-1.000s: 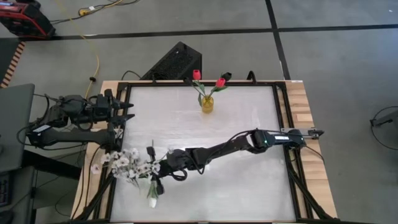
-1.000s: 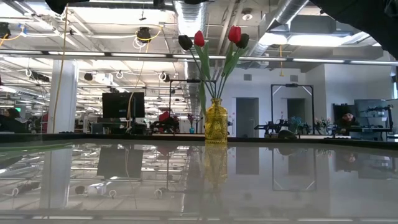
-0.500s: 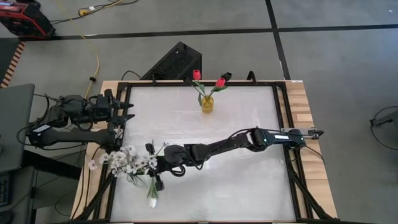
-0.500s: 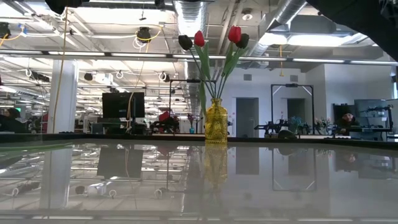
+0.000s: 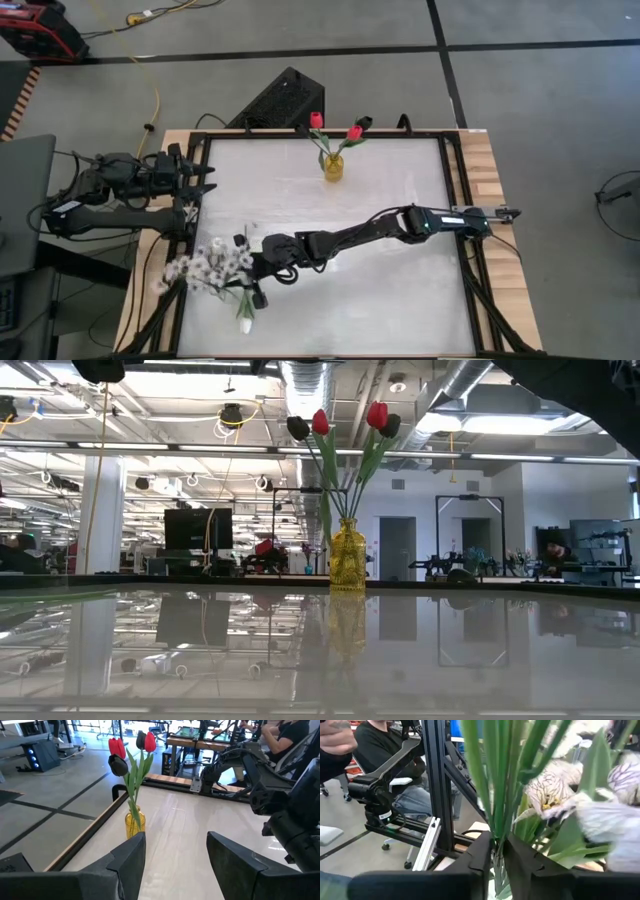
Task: Sort flowers into vase by color
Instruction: Put the white flowers into the transparent vase, then put the white flower into the transparent vase
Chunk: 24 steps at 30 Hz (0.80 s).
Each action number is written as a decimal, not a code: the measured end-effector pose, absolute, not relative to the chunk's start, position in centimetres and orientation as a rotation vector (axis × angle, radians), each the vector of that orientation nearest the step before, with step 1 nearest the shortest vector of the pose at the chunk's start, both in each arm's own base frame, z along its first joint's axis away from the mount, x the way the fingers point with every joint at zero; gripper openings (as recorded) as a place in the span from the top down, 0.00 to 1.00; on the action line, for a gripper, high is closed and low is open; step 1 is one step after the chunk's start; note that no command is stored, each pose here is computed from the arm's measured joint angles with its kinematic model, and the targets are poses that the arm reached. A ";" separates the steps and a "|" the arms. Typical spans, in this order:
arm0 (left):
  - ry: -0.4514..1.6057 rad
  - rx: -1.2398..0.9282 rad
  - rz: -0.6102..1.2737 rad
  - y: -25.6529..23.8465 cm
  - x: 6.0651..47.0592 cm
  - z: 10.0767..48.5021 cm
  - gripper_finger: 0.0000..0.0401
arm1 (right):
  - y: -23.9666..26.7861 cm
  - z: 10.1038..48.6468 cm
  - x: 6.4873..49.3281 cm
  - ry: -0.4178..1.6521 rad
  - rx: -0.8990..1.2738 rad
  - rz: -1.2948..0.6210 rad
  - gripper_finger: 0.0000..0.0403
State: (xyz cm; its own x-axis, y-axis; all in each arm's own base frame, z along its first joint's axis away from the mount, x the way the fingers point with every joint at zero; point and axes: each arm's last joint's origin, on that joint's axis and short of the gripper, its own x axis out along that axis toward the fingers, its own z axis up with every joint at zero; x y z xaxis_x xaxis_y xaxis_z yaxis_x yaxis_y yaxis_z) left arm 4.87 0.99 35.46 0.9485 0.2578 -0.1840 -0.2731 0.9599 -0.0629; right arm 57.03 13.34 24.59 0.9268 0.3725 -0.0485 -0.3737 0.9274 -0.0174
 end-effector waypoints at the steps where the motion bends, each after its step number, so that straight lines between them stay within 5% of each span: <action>1: 0.175 -0.088 0.270 1.0 4.9 35.5 0.51 | 13.3 24.5 57.0 0.053 -0.026 0.381 0.78; 14: 0.188 -0.088 0.272 1.0 4.8 35.3 0.51 | 11.2 26.2 56.1 0.297 0.007 0.408 0.42; 24: 0.232 -0.084 0.273 1.0 4.7 34.9 0.51 | 9.1 29.2 53.4 0.497 -0.029 0.456 0.38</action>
